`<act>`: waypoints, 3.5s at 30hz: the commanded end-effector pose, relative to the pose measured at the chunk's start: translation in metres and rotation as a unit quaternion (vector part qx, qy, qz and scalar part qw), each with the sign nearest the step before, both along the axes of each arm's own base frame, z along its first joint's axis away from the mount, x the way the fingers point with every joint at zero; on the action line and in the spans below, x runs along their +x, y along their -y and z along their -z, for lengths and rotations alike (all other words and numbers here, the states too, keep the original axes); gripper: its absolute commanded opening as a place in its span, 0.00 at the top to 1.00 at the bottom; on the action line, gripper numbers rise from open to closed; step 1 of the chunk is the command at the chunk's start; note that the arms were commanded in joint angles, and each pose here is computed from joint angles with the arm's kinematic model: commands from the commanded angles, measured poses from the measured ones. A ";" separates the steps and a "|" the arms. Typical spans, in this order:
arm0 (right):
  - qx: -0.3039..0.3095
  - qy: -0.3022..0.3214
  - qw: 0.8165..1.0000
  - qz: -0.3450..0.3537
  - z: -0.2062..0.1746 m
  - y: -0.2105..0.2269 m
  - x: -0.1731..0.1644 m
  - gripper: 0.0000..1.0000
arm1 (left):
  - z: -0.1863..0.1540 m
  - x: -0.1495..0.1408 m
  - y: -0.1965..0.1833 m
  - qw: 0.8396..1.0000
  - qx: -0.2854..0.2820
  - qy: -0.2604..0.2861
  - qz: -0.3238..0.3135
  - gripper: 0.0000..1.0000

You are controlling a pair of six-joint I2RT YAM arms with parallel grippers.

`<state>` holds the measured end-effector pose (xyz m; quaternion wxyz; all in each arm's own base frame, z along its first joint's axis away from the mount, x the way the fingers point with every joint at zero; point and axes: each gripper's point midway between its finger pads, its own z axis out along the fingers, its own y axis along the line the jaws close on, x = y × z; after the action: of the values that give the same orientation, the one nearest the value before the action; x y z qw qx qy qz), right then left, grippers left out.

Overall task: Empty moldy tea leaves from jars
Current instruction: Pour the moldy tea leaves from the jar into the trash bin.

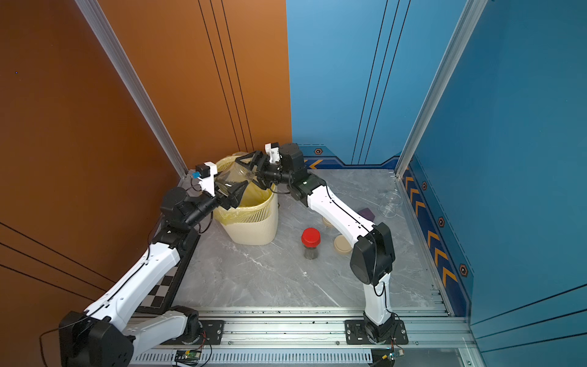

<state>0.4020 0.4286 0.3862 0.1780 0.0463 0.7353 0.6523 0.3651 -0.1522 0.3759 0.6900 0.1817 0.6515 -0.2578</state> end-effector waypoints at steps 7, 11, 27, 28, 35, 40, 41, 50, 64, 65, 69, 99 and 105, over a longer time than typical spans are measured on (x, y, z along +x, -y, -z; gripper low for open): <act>0.047 0.041 0.998 -0.009 -0.044 0.005 -0.016 0.56 | -0.008 -0.006 -0.002 1.000 -0.021 0.004 0.019 0.49; 0.048 0.031 0.998 -0.015 -0.040 0.002 -0.016 0.45 | -0.010 -0.006 -0.004 1.000 -0.025 0.004 0.016 0.51; 0.031 0.010 0.999 -0.023 -0.030 0.002 -0.020 0.00 | -0.020 -0.003 -0.013 0.999 -0.037 0.008 -0.002 0.55; 0.030 0.010 0.999 -0.022 -0.029 0.003 -0.020 0.00 | -0.020 -0.003 -0.014 0.999 -0.038 0.008 -0.002 0.55; 0.027 0.007 1.000 -0.010 -0.025 0.010 -0.014 0.00 | -0.024 -0.002 -0.022 0.998 -0.058 -0.001 -0.019 0.56; 0.023 0.007 1.000 -0.003 -0.021 0.017 -0.008 0.00 | -0.021 -0.002 -0.026 0.997 -0.069 -0.026 -0.025 0.56; 0.023 0.007 1.000 -0.003 -0.021 0.018 -0.007 0.00 | -0.020 -0.002 -0.028 0.997 -0.070 -0.033 -0.029 0.56; 0.025 0.020 0.999 -0.018 -0.020 0.015 -0.008 0.00 | -0.012 -0.013 -0.041 0.989 -0.082 -0.103 -0.069 0.59; 0.002 0.042 0.999 -0.026 -0.013 0.017 -0.009 0.00 | -0.035 -0.023 -0.053 0.978 -0.090 -0.155 -0.102 0.61; -0.003 0.043 0.999 -0.027 -0.011 0.017 -0.009 0.00 | -0.035 -0.022 -0.053 0.978 -0.090 -0.161 -0.102 0.62; -0.022 0.059 0.998 -0.029 -0.009 0.023 -0.012 0.00 | -0.026 -0.021 -0.053 0.971 -0.091 -0.195 -0.106 0.63; -0.080 0.152 0.985 -0.035 -0.014 0.042 -0.021 0.00 | -0.023 -0.024 -0.056 0.929 -0.143 -0.312 -0.138 0.64; -0.123 0.217 0.968 -0.022 -0.017 0.053 -0.025 0.00 | -0.017 -0.024 -0.051 0.917 -0.146 -0.345 -0.139 0.65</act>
<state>0.3860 0.3885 0.3855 0.2719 -0.0993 0.7599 0.5820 0.3422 -0.0989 0.3671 0.4496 -0.1121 0.8391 -0.2848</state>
